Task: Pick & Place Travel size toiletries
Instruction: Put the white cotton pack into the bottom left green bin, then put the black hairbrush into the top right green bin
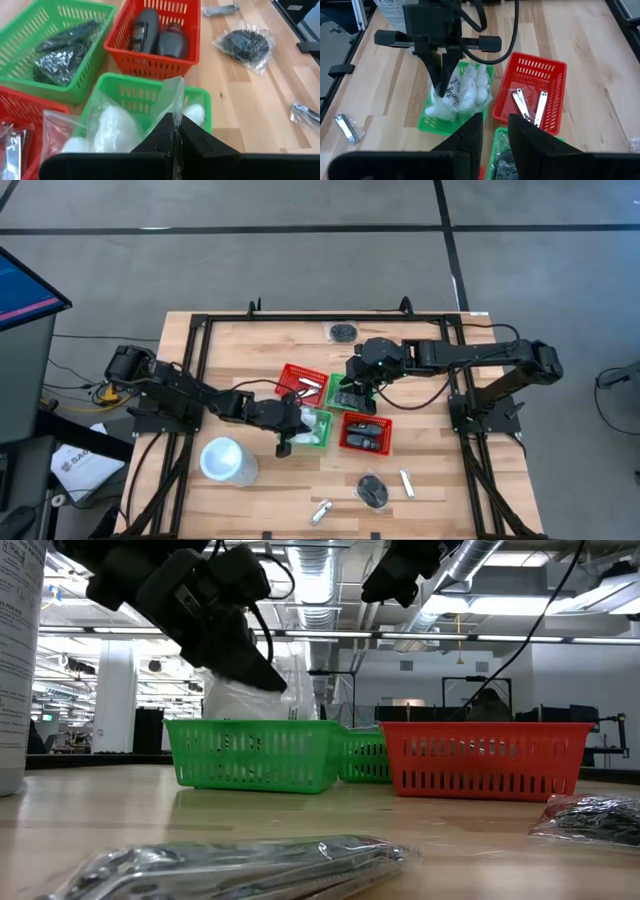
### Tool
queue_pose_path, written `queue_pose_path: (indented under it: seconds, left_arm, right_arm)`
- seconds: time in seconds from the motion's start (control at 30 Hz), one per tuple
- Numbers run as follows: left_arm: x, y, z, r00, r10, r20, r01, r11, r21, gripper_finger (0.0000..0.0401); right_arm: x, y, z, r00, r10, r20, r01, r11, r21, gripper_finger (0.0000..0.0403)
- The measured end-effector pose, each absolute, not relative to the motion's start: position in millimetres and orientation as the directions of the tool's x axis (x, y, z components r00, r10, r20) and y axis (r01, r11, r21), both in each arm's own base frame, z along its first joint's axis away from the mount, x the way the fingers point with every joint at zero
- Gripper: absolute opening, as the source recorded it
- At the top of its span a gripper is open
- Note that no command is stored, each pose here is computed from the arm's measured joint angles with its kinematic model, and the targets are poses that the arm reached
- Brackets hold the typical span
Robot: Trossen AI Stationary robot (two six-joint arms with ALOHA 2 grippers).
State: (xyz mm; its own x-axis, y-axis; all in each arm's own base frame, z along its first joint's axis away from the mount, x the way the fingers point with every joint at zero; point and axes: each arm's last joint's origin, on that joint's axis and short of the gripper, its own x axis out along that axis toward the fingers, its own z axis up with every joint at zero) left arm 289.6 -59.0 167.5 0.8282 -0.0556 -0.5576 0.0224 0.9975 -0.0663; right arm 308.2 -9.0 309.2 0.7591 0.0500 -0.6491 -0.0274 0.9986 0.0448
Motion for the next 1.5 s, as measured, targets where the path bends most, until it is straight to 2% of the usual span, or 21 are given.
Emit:
queue_pose_path:
  seconds: [0.63,0.97,1.13,1.37,1.5]
  left_arm:
    - [294,-51,165,0.836,-0.029,-0.548,-0.009,0.998,-0.067,0.0029]
    - [295,-51,168,0.855,-0.022,-0.517,-0.016,0.998,-0.069,0.0132]
    - [296,-51,175,0.876,-0.023,-0.481,-0.015,0.997,-0.076,0.0164]
    - [287,-44,206,0.925,0.101,-0.367,-0.126,0.991,-0.045,0.0167]
    - [280,-42,222,0.944,0.119,-0.308,-0.127,0.992,-0.007,0.0160]
  right_arm:
    - [307,-9,307,0.741,0.051,-0.669,-0.023,0.998,0.050,0.0083]
    - [307,-9,307,0.741,0.051,-0.669,-0.021,0.998,0.052,0.0083]
    - [307,-9,307,0.741,0.051,-0.669,-0.021,0.998,0.052,0.0083]
    - [307,-9,307,0.741,0.051,-0.669,-0.021,0.998,0.052,0.0083]
    - [307,-8,307,0.741,0.052,-0.669,-0.023,0.998,0.052,0.0083]
